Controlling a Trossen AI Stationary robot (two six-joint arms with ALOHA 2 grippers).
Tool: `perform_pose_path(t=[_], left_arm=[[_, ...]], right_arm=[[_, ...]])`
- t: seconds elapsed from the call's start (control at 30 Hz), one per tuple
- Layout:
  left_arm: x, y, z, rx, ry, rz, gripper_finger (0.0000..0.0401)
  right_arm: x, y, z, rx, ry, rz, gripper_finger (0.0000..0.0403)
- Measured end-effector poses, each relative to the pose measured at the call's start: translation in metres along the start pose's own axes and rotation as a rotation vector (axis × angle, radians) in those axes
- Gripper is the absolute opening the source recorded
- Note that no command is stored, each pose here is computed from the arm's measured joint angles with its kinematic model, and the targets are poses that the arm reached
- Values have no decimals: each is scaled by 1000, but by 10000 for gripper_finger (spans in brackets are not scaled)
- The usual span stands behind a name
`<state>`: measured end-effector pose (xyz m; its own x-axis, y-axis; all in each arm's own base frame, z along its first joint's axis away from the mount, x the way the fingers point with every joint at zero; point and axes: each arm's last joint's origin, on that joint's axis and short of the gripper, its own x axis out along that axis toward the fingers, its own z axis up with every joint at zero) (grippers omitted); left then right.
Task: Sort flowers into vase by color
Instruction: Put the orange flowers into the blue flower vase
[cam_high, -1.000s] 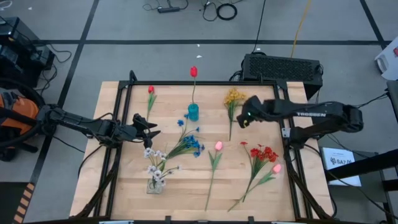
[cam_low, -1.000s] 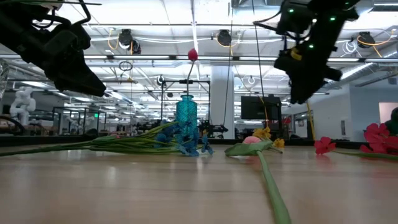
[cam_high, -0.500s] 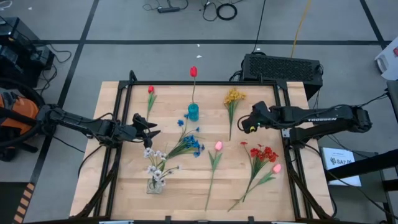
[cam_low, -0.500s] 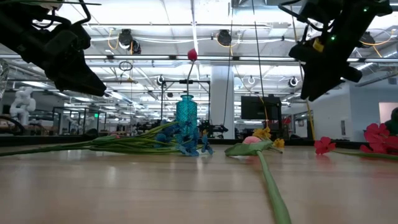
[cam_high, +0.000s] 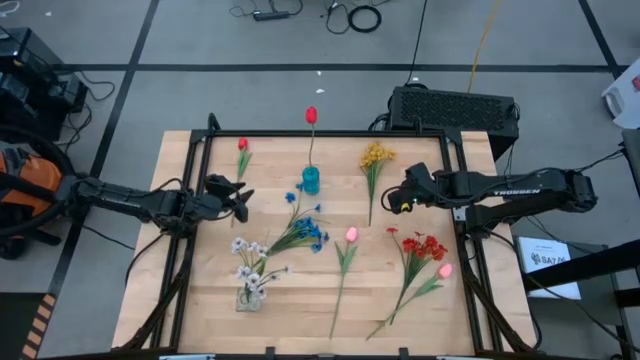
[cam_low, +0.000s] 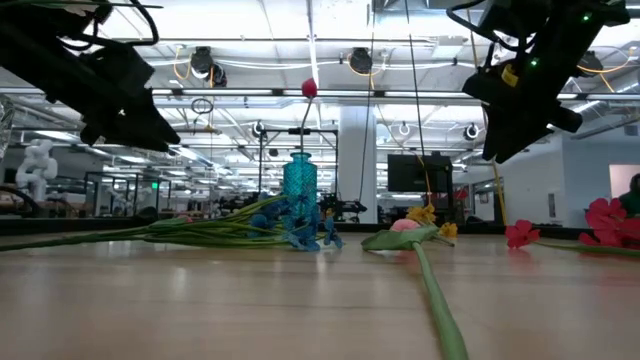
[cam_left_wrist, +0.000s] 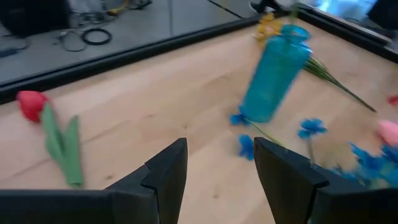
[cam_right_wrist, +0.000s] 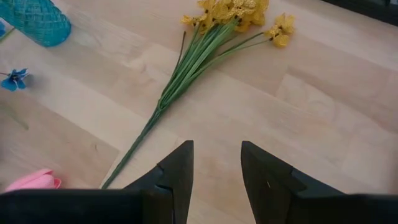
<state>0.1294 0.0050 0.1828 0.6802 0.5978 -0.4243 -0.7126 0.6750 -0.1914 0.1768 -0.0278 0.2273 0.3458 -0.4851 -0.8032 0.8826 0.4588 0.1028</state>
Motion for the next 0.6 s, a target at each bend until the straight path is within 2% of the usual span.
perform_pose_path(t=[0.47,0.6], left_arm=[[4,3,2,-29,46,-25,191],[4,2,1,-28,82,-74,191]], right_arm=[[0,0,0,-20,-1,1,125],[0,3,3,-50,-52,11,125]])
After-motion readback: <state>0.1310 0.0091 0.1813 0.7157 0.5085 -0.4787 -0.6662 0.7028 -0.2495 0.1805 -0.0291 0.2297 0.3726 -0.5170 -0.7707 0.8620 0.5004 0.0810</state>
